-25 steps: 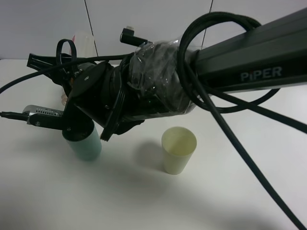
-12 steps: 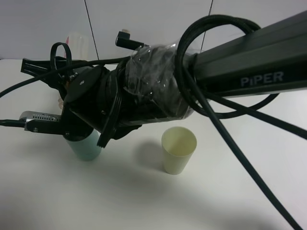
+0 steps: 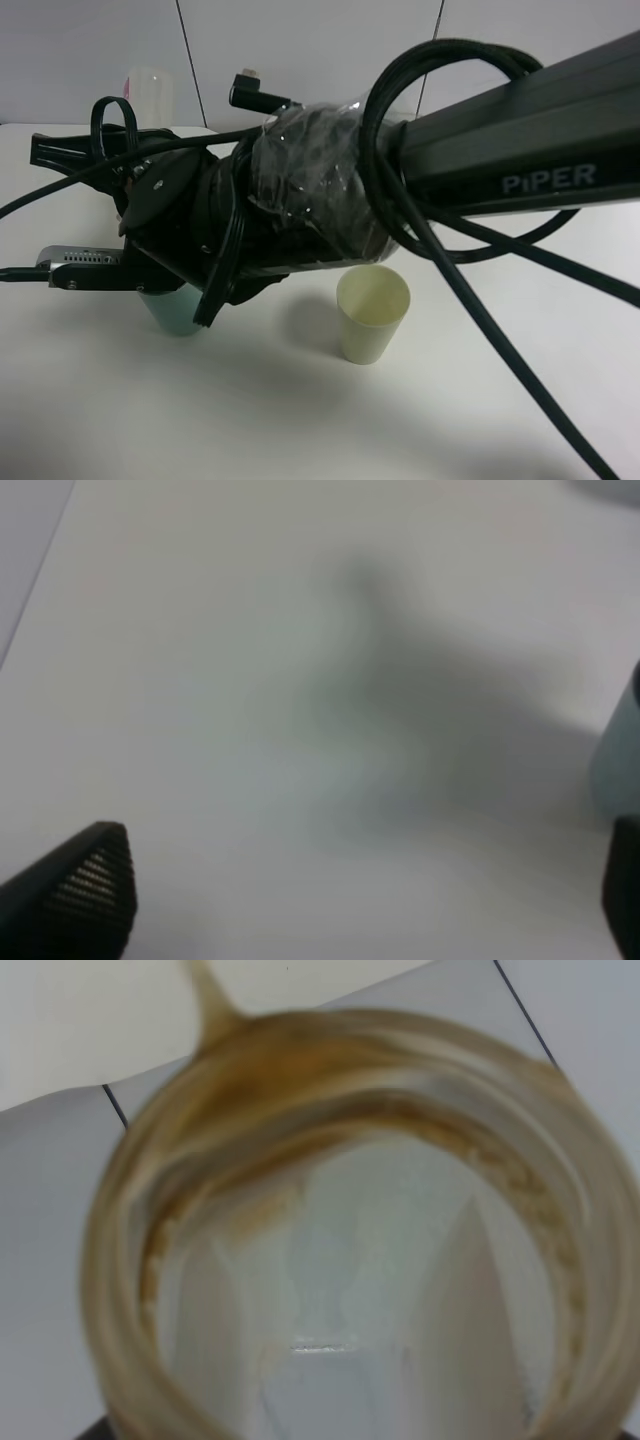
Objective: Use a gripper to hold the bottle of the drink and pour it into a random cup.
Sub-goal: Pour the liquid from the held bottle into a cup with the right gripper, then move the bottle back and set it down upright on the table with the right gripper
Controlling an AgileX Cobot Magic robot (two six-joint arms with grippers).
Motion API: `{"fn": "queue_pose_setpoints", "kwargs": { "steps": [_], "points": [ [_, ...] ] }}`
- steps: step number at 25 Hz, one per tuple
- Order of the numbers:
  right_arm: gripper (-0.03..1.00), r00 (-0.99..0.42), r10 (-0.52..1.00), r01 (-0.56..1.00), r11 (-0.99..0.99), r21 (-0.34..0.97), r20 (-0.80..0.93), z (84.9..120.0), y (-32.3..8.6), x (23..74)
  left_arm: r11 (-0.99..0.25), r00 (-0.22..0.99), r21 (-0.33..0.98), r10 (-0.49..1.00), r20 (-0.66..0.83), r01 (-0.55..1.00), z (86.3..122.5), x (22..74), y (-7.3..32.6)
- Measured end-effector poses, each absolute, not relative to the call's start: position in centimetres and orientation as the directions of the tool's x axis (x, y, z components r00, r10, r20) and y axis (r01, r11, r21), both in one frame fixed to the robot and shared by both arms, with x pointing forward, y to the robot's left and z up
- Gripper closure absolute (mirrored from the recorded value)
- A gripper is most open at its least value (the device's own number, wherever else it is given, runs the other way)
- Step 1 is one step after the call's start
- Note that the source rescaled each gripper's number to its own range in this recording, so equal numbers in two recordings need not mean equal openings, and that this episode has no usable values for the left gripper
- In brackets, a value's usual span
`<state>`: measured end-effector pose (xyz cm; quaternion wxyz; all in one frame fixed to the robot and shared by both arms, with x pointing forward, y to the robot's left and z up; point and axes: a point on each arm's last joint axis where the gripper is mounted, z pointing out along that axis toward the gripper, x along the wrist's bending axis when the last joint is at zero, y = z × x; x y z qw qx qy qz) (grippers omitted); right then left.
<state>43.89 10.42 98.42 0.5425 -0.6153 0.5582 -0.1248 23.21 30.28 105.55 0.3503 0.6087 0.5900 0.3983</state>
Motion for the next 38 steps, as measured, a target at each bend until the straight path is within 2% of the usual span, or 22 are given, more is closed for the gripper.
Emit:
{"fn": "queue_pose_setpoints", "kwargs": {
  "steps": [8,13,17,19,22,25,30,38],
  "points": [
    [0.97,0.308,-0.817,-0.553,0.263,-0.791,-0.487,98.5,10.3,44.0,-0.058,-0.014,0.896,0.997,0.072,0.439,105.6,23.2,30.3],
    [0.97,0.086,-0.690,-0.622,0.526,-0.580,-0.719,98.4,10.1,44.1,-0.058,-0.014,0.896,0.997,0.072,0.439,105.6,23.2,30.3],
    [0.97,-0.135,-0.486,-0.607,0.729,-0.315,-0.864,98.4,9.8,44.5,-0.058,-0.014,0.896,0.997,0.072,0.439,105.6,23.2,30.3],
    [0.97,-0.279,-0.323,-0.552,0.825,-0.125,-0.904,98.6,9.4,44.8,-0.058,-0.014,0.896,0.997,0.072,0.439,105.6,23.2,30.3],
    [0.97,-0.440,-0.058,-0.420,0.895,0.149,-0.896,99.6,8.6,45.4,-0.058,-0.014,0.896,0.997,0.072,0.439,105.6,23.2,30.3],
    [0.97,-0.519,0.168,-0.282,0.892,0.353,-0.838,101.3,7.4,46.3,-0.058,-0.014,0.896,0.997,0.072,0.439,105.6,23.2,30.3],
    [0.97,-0.550,0.437,-0.079,0.821,0.565,-0.712,104.5,4.4,48.2,-0.058,-0.014,0.896,0.997,0.072,0.439,105.6,23.2,30.3],
    [0.97,-0.499,0.693,0.168,0.666,0.726,-0.520,108.3,-0.8,50.8,-0.058,-0.014,0.896,0.997,0.072,0.439,105.6,23.2,30.3]
  ]
}}
